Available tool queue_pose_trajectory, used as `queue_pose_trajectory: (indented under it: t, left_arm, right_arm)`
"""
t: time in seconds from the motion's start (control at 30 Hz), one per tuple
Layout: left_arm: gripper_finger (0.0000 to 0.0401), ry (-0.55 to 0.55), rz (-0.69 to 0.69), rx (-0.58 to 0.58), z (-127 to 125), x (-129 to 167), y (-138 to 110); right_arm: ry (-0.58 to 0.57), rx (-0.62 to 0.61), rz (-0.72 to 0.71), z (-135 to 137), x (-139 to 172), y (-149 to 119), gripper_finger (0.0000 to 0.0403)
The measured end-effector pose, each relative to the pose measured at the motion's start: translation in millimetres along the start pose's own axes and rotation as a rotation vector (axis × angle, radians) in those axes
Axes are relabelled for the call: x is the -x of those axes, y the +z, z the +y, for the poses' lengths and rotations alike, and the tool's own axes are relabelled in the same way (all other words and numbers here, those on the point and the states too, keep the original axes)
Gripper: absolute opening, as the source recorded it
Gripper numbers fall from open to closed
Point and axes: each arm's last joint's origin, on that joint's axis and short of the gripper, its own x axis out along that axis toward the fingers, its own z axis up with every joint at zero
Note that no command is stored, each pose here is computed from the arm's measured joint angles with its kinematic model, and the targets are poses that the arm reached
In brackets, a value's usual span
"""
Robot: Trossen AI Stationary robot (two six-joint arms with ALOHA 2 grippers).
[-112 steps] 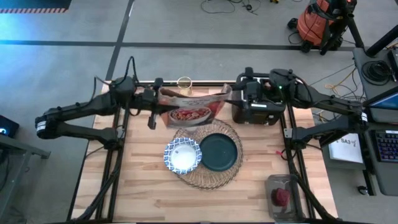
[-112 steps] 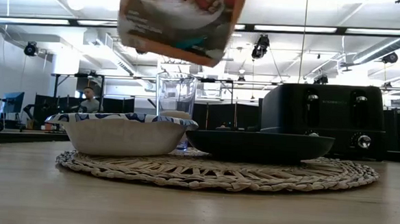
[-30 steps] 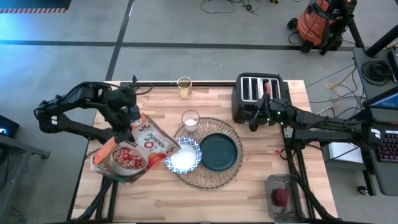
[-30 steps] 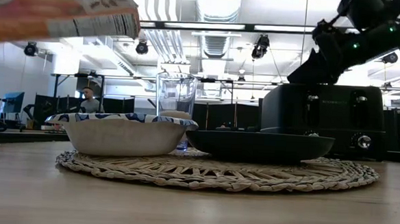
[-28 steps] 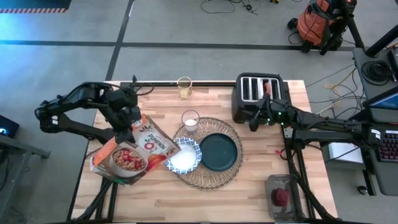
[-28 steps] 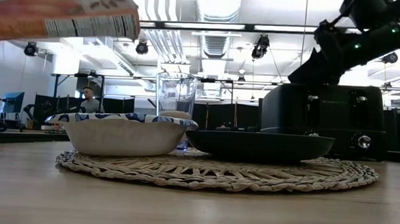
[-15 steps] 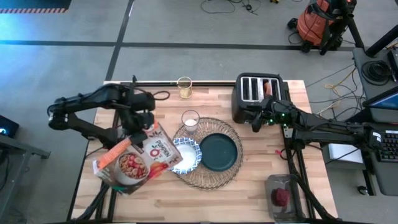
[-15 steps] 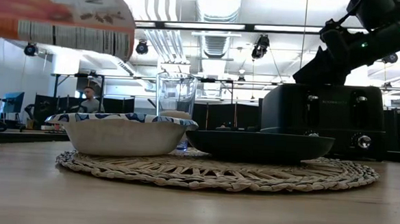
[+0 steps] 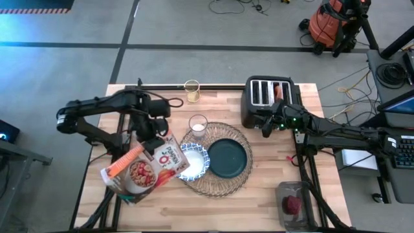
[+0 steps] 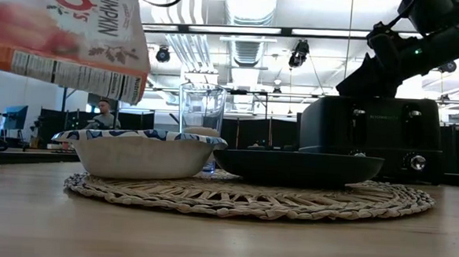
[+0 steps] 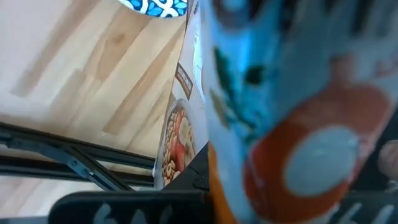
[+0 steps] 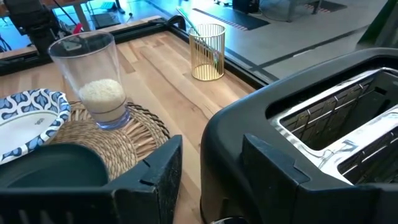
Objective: Arrange a breakfast setting
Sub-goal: Pour the cereal from the orange cereal box into the white bowl
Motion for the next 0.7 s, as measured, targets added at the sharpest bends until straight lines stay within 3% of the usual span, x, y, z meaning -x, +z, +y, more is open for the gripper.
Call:
queue_pose_trajectory:
  t: [0.33, 0.7]
  left_arm:
    - [0.0, -0.064, 0.104, 0.251, -4, -7, 9]
    - [0.0, -0.094, 0.202, 0.331, -5, -20, 33]
  right_arm:
    - [0.0, 0.0, 0.0, 0, 0, 0, 0.0154]
    - [0.0, 0.0, 0.0, 0, 0, 0, 0.015]
